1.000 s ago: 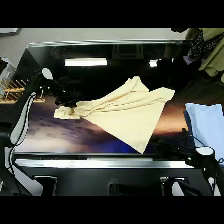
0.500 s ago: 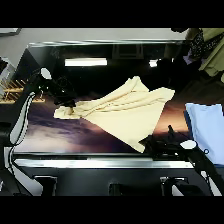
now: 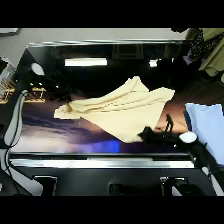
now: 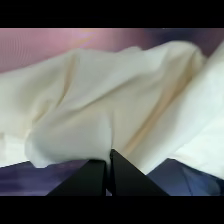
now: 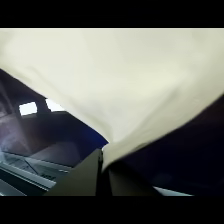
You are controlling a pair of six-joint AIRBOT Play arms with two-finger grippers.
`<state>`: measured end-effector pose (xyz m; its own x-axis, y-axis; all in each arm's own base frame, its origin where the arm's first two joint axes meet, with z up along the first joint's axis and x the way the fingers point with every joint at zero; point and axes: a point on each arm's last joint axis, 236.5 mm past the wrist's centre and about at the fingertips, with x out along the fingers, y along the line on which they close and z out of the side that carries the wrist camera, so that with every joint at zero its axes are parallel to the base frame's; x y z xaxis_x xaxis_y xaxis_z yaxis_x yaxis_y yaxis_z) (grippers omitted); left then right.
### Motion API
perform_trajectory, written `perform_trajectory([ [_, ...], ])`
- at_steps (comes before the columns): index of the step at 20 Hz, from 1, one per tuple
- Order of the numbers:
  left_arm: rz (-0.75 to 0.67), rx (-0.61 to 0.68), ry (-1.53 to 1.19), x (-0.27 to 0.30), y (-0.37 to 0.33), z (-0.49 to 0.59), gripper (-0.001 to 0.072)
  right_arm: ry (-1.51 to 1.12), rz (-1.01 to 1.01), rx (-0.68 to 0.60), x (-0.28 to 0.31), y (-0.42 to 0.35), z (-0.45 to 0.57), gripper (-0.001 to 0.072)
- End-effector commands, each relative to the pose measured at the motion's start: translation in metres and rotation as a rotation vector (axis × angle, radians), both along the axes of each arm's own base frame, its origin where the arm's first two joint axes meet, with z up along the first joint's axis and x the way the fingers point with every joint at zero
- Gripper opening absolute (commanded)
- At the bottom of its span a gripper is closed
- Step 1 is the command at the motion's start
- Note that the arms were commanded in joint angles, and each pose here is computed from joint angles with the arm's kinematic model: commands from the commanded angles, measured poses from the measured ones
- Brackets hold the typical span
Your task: Fold the clothes and pants, and hang the long-sleeved shirts on hangers.
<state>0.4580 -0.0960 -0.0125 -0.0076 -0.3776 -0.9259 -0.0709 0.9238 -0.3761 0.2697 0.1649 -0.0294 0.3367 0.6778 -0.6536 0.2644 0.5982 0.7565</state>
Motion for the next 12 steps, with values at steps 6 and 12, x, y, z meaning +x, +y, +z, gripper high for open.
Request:
perform_trajectory([
  [6, 0.207, 0.014, -0.562, -0.012, 0.073, 0.246, 0.0015, -0.707, 0.068, -0.325, 0.08, -0.036, 0.325, 0.0026],
  [12, 0.412, 0.072, -0.925, -0.129, 0.097, 0.395, 0.0015, -1.057, -0.28, -0.587, -0.002, -0.118, 0.522, 0.0026],
])
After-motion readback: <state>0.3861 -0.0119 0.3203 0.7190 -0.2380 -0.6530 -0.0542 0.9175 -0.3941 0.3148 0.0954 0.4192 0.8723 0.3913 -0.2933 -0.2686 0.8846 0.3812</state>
